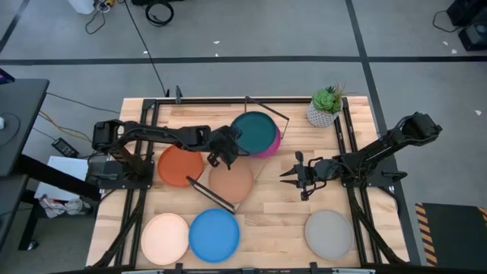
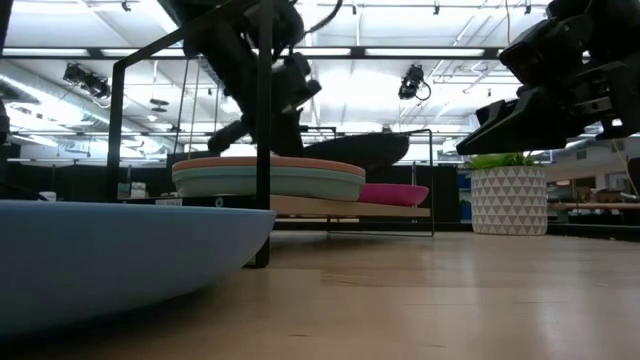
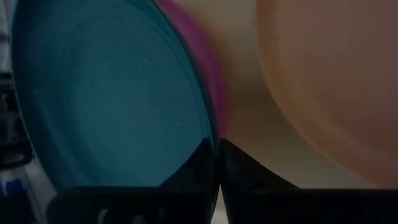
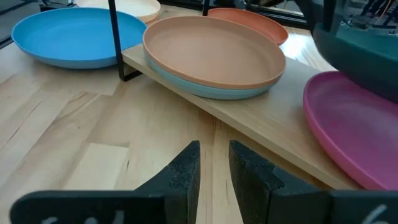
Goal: Place and stack plates onto a shelf
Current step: Stack the green plate on top of the pink plate, then stack the orange plate on top of the green plate
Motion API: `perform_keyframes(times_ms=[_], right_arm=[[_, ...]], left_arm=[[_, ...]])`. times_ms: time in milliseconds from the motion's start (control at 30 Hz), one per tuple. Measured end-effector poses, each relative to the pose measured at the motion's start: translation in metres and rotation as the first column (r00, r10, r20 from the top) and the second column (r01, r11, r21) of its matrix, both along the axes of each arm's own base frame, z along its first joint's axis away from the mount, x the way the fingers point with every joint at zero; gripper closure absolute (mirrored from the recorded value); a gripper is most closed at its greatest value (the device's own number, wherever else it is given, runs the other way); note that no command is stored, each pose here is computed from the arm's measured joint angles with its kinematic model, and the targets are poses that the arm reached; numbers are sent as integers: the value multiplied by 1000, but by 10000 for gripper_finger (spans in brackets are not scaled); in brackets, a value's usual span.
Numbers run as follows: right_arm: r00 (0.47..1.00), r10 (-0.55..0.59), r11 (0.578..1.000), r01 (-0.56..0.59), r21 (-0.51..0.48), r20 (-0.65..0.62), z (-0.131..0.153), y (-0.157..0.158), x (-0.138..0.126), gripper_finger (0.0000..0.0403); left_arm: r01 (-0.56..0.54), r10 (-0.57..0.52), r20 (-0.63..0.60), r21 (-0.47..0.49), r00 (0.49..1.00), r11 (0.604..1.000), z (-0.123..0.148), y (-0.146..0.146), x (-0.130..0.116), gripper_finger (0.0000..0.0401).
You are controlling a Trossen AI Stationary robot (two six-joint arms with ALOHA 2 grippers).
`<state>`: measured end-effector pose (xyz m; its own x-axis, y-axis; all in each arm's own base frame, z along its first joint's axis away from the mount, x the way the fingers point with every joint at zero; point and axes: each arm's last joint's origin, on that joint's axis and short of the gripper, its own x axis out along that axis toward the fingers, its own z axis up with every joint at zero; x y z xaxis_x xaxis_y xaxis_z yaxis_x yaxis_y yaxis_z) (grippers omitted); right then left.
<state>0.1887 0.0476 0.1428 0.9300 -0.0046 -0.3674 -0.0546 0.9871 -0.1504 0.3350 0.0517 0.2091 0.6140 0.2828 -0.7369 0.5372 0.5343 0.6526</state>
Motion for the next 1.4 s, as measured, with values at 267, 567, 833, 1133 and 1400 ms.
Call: perform_keyframes(times_ms=[267,567,833,1133,1400], right_arm=[[1000,0,1000,0,9,11,1,0,0,312],[1000,2,1000,-2,7,7,1,0,0,312],[1000,3,1000,-3,1,-3,0,0,0,312],[999,12,1000,-12,-10,32,3,0,1,312],[999,22,999,-21,-24,37,3,1,1,312]], left_arm=[[-59,67,118,-70,991,996,-5,1,2,306],[-102,133,231,-141,964,985,26,-3,-3,230],[-320,435,114,-516,893,795,55,12,-49,249],[-850,910,-285,-512,301,121,31,30,-92,260],[-946,899,-408,-324,157,18,-10,54,-107,260]])
